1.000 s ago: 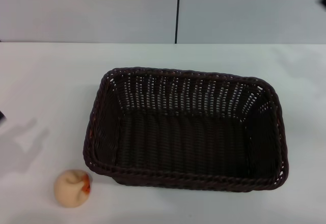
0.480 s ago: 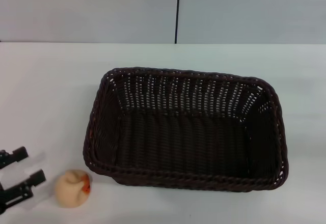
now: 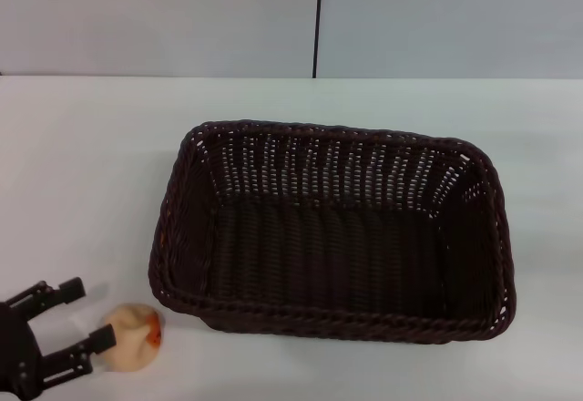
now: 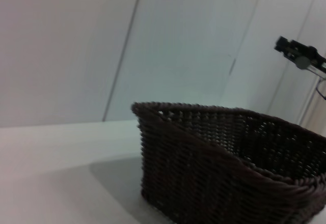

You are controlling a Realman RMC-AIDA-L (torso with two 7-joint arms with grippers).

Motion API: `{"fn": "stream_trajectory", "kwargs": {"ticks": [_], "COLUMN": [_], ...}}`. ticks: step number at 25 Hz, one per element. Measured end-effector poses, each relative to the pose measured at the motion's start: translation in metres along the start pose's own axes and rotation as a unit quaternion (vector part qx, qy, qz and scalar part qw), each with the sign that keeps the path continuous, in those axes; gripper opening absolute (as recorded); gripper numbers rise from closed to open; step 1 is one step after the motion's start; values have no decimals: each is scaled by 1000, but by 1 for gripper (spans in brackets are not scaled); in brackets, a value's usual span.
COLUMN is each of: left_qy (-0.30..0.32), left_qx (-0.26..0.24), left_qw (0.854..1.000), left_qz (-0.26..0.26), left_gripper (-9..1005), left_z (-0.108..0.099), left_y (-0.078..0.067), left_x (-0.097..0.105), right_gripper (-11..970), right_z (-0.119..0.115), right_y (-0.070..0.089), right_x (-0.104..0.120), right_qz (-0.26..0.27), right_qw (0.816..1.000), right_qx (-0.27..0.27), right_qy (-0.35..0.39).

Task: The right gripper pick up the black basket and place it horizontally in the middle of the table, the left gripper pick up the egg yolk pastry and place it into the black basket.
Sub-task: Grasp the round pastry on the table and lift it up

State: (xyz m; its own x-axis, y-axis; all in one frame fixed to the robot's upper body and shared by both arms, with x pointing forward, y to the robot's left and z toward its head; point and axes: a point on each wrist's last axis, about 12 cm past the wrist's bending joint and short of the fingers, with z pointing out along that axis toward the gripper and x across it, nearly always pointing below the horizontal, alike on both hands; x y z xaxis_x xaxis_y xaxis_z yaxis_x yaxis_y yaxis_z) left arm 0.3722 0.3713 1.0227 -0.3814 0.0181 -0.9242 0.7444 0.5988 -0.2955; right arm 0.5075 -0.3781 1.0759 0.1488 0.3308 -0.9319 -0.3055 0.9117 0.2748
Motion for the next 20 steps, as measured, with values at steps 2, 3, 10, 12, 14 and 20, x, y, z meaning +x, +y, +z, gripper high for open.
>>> {"fn": "stream_trajectory", "kwargs": {"ticks": [2, 3, 10, 12, 14, 20], "left_qy": [5, 5, 32, 35, 39, 65], "left_qx": [4, 5, 16, 16, 16, 43], "left_qw": [1000, 1000, 999, 999, 999, 997], "left_qz": [-1, -2, -4, -4, -4, 5], "left_gripper": [829, 829, 825, 824, 823, 820], "left_z": [4, 5, 18, 20, 22, 25], "left_y": [-1, -1, -1, -1, -1, -2], "left_x": [1, 2, 7, 8, 8, 10], "right_gripper": [390, 390, 390, 390, 390, 390], "right_z": [1, 1, 2, 2, 2, 2], "right_y": [0, 0, -1, -1, -2, -2], "right_x": [0, 0, 1, 1, 1, 1], "right_qz": [0, 0, -1, -1, -1, -1], "right_qw": [1000, 1000, 1000, 1000, 1000, 1000], "right_qx": [0, 1, 3, 4, 6, 6], "right_qy": [0, 1, 4, 5, 6, 7]}}
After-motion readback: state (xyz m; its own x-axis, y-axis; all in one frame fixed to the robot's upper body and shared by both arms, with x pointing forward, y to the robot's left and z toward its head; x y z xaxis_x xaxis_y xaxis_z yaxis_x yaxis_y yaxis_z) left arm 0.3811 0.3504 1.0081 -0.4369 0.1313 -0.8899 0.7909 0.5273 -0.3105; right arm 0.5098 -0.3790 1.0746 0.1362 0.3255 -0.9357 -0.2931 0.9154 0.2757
